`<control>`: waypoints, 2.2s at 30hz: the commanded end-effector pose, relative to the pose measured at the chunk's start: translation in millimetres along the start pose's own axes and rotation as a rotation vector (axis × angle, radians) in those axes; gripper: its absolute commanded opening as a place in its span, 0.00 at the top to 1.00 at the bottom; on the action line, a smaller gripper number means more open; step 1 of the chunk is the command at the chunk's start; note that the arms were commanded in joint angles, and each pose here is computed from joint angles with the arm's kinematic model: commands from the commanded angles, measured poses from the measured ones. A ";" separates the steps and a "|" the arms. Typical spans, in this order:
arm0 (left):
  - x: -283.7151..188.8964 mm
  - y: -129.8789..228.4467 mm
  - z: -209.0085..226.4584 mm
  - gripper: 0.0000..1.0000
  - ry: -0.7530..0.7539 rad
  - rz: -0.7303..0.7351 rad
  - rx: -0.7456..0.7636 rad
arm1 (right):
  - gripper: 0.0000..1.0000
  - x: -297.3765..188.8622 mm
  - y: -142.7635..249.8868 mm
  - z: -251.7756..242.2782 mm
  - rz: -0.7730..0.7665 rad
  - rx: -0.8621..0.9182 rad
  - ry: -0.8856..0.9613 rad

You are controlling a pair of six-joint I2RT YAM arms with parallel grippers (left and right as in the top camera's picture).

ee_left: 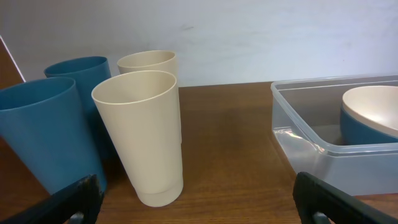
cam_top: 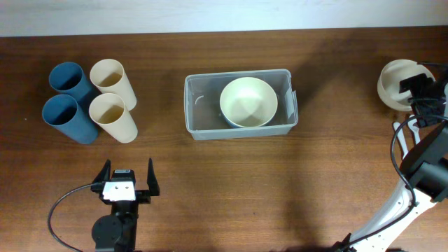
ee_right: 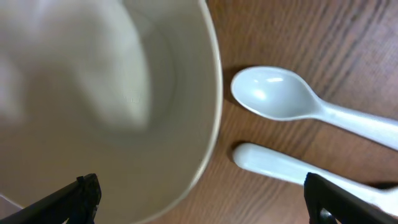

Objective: Pack container
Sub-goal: 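Move the right gripper to the second cream bowl and grasp its rim, then carry the second cream bowl left and lower it onto the stack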

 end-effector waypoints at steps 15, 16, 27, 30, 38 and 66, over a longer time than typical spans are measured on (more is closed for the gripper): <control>-0.1 1.1 -0.7 0.00 0.008 0.000 0.012 | 0.01 15.6 3.8 11.7 -0.016 -0.017 -0.023; -0.1 1.0 -0.8 0.01 0.008 0.000 0.012 | 0.01 15.7 4.5 14.4 -0.018 -0.023 -0.025; -0.1 1.1 -0.7 0.00 0.008 0.000 0.012 | 0.04 26.5 10.2 23.2 -0.015 -0.045 -0.018; -0.1 1.0 -0.8 0.00 0.008 0.000 0.012 | 0.04 31.7 11.4 21.6 -0.006 -0.041 -0.013; -0.1 1.0 -0.8 0.00 0.008 0.000 0.012 | 0.14 33.3 9.9 22.8 -0.012 -0.043 -0.016; -0.1 1.0 -0.8 0.00 0.008 0.000 0.012 | 0.96 46.4 10.7 21.5 -0.001 -0.046 -0.010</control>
Point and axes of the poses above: each gripper's point midway between its finger pads, its own x axis out along the fingers, its own z axis along the line the jaws close on, y = z × x, the point moved 1 cm from there along -x, back along the fingers, and after that the axes turned 12 degrees about -x, right-handed, at the moved point
